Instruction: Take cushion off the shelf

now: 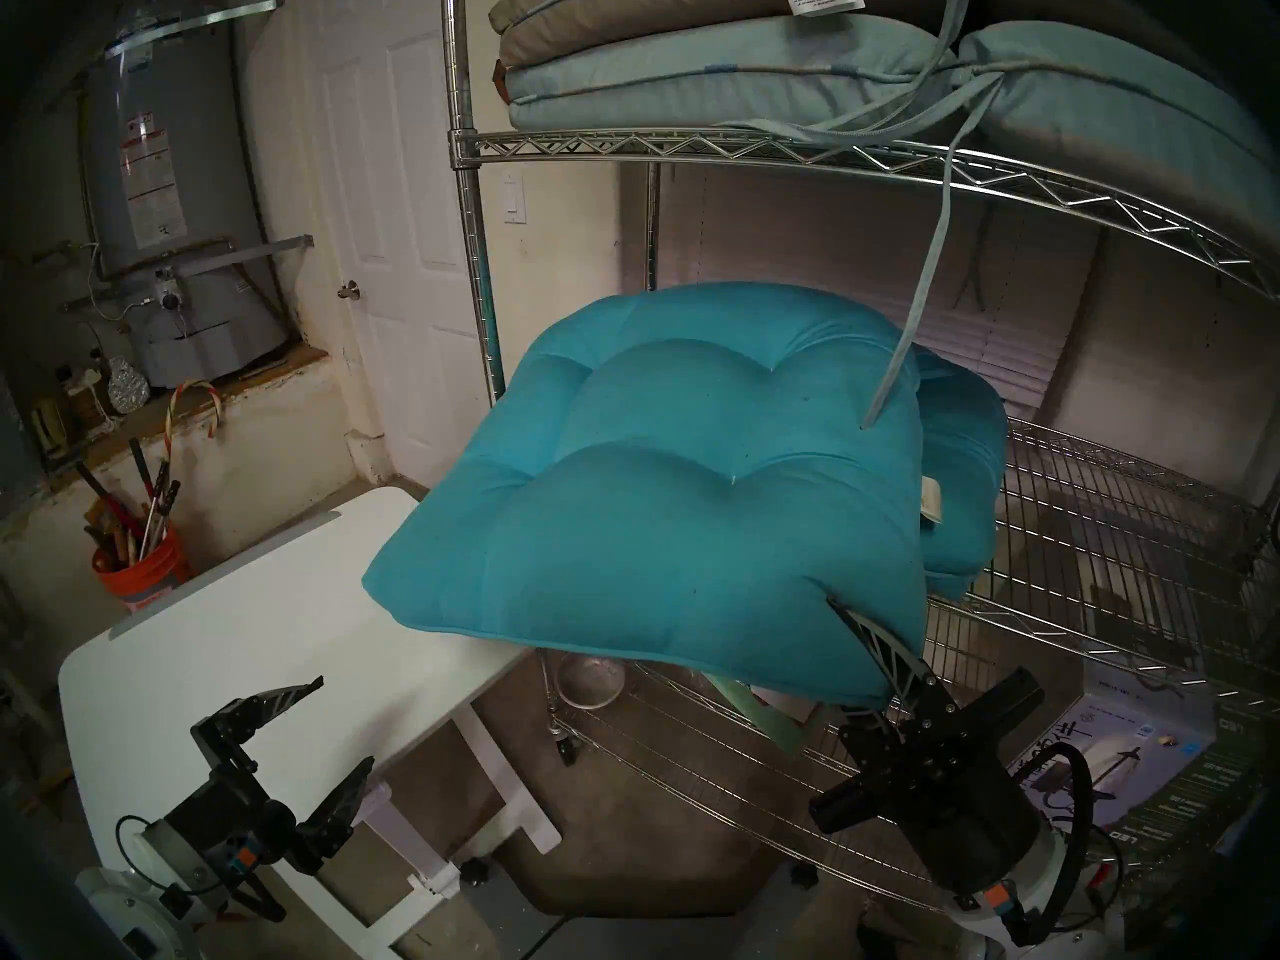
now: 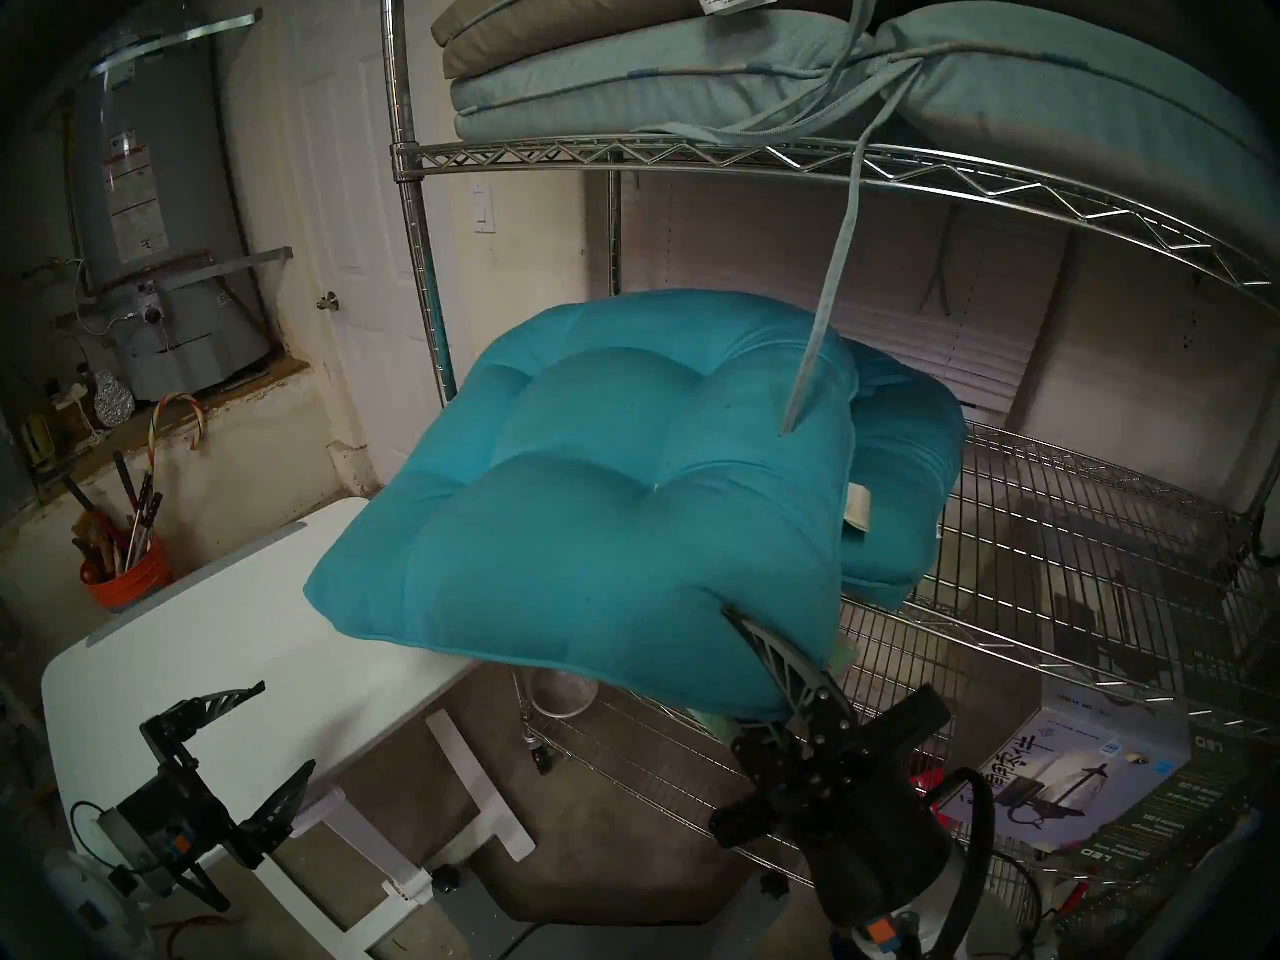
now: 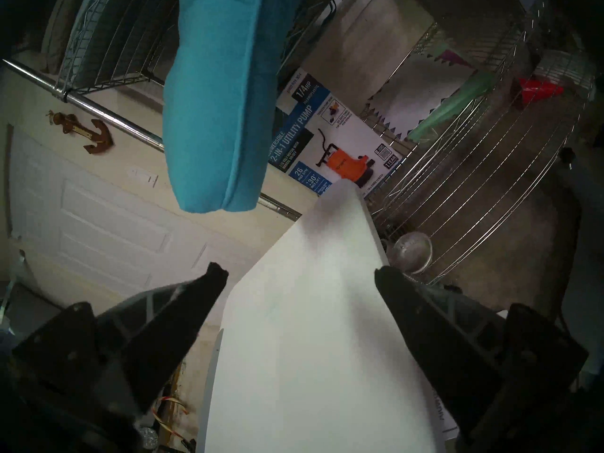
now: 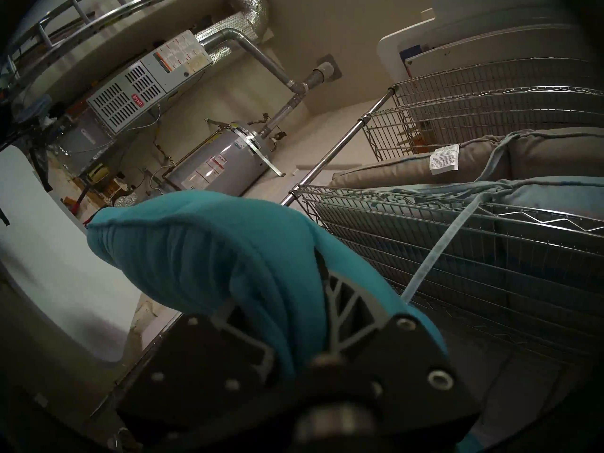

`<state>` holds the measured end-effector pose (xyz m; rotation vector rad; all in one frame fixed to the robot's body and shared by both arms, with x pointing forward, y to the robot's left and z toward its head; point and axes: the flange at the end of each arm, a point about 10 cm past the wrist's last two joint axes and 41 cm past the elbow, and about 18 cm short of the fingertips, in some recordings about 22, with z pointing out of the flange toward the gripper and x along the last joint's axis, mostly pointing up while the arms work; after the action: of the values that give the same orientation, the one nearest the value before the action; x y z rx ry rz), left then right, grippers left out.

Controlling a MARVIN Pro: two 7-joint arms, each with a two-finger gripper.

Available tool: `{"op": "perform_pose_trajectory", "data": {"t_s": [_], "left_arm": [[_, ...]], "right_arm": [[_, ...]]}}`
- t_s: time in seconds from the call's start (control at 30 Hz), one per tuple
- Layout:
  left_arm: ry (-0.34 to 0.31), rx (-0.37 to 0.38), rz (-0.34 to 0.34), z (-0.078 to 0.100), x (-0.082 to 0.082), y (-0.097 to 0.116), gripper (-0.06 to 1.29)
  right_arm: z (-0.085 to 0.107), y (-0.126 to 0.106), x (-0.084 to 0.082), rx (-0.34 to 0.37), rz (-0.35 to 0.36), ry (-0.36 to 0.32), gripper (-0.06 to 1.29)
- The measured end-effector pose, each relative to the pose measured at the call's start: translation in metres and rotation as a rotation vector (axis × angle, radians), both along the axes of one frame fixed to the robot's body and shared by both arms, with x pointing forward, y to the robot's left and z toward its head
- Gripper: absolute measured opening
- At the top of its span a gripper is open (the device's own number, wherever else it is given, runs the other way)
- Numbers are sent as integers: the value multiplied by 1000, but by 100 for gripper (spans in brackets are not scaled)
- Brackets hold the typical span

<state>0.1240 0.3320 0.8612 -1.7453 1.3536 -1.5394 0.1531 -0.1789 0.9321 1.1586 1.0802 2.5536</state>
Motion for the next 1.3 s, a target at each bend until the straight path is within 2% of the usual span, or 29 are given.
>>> {"op": "perform_pose_trajectory", "data": {"t_s": [0.27, 0.8, 1.0, 1.3], "left_arm": [[-72, 84, -11, 1, -4, -1, 127], [-64, 170, 11, 1, -9, -1, 127], [-87, 200, 9, 5, -3, -3, 127], [-142, 260, -7, 14, 13, -5, 127]], "right_arm": [[1, 0, 1, 10, -8, -4, 23], [2, 0, 1, 33, -25, -9, 23], [2, -1, 1, 36, -31, -8, 23], [1, -2, 0, 38, -41, -5, 23]]}}
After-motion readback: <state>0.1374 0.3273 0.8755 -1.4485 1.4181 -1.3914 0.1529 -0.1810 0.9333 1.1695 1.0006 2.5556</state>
